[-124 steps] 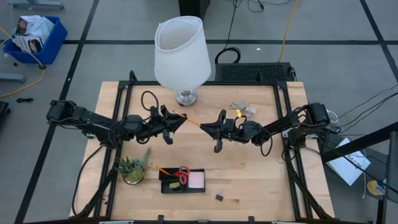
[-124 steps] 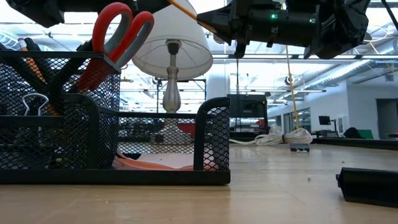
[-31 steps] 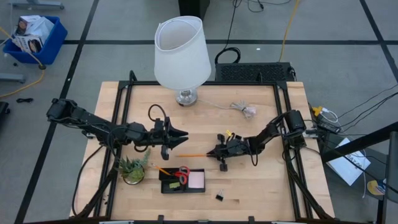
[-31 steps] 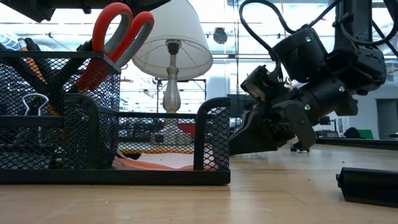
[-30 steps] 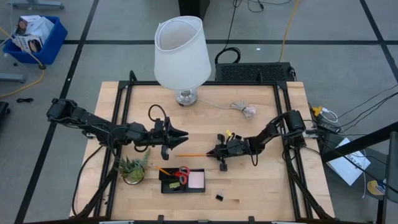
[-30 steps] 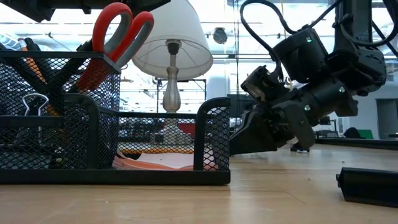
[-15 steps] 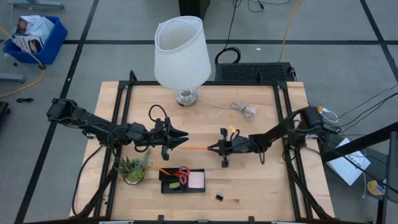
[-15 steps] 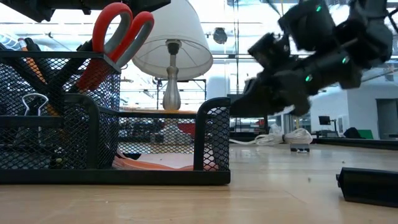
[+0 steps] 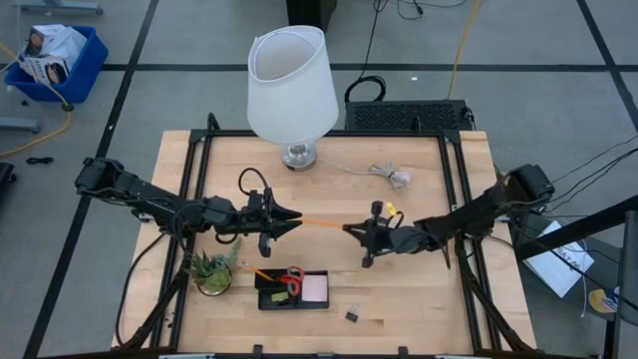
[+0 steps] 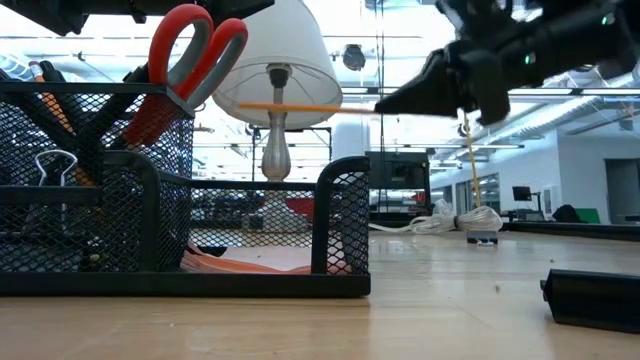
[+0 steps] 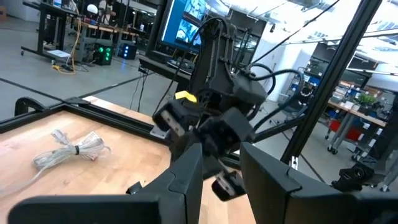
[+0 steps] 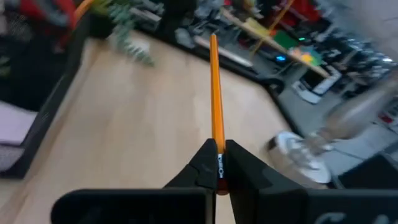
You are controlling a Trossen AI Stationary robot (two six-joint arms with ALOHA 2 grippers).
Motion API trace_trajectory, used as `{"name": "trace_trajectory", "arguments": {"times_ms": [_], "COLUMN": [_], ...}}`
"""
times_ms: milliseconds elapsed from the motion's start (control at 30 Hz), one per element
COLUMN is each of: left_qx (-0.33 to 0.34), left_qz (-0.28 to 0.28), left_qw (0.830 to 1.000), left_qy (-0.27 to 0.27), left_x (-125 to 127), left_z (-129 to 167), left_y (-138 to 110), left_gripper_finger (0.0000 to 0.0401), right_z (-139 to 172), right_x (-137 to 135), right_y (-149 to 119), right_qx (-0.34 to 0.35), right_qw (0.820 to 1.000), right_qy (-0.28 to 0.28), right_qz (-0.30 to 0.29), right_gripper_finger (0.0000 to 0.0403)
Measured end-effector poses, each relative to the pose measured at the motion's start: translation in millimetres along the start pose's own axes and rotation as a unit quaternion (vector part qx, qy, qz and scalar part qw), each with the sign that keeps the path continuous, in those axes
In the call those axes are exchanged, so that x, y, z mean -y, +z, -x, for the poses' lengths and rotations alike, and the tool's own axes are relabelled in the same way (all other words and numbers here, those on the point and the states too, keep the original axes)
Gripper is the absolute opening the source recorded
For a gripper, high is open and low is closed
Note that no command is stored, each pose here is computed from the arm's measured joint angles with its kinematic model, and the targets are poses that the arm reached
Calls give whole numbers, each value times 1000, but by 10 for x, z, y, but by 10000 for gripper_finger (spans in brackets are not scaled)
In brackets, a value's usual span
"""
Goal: Pick and place office supplies into organizer
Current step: Put the yellow pencil into the black desk organizer
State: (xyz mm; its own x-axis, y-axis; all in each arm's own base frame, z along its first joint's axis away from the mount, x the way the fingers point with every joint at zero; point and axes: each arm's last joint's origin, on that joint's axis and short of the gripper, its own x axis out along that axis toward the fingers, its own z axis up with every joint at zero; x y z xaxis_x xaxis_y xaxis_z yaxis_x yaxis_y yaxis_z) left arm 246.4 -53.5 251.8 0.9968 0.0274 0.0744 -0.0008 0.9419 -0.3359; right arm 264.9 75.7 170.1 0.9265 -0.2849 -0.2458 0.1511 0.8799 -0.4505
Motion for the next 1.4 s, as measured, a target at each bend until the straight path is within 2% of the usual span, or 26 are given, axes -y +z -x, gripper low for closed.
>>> {"name": "trace_trajectory", "arguments": {"times_ms": [167, 333, 467, 567, 800, 967, 1100, 1233, 1400], "left_qx": [32, 40, 35, 26, 13, 0, -16, -38, -50], "left_qz": [-21, -36, -41, -31, -29, -22, -15, -14, -13], "left_qw": [999, 995, 994, 995, 995, 995, 994, 995, 995], "left_qy": [18, 80, 93, 93, 98, 102, 107, 94, 86], "left_x": [1, -38, -72, -99, -110, -118, -126, -127, -116], "left_z": [2, 5, -1, -8, -7, -5, -2, 0, 4], "left_y": [54, 51, 44, 31, 3, -25, -62, -98, -119], "left_gripper_finger": [113, 114, 125, 158, 265, 309, 315, 301, 282], "right_z": [72, 141, 199, 231, 288, 303, 322, 345, 391], "right_x": [78, 66, 10, -20, -64, -46, -7, 24, 54], "right_y": [74, 87, 120, 145, 214, 282, 371, 416, 479], "right_qx": [2, -11, -3, 4, 27, 53, 88, 102, 137], "right_qw": [999, 997, 998, 997, 997, 995, 992, 990, 989], "right_qy": [-35, -63, -56, -60, -65, -72, -86, -91, -49], "right_qz": [-21, -40, -40, -41, -33, -35, -32, -14, -27], "right_gripper_finger": [10, 9, 9, 9, 9, 9, 9, 2, 0]}}
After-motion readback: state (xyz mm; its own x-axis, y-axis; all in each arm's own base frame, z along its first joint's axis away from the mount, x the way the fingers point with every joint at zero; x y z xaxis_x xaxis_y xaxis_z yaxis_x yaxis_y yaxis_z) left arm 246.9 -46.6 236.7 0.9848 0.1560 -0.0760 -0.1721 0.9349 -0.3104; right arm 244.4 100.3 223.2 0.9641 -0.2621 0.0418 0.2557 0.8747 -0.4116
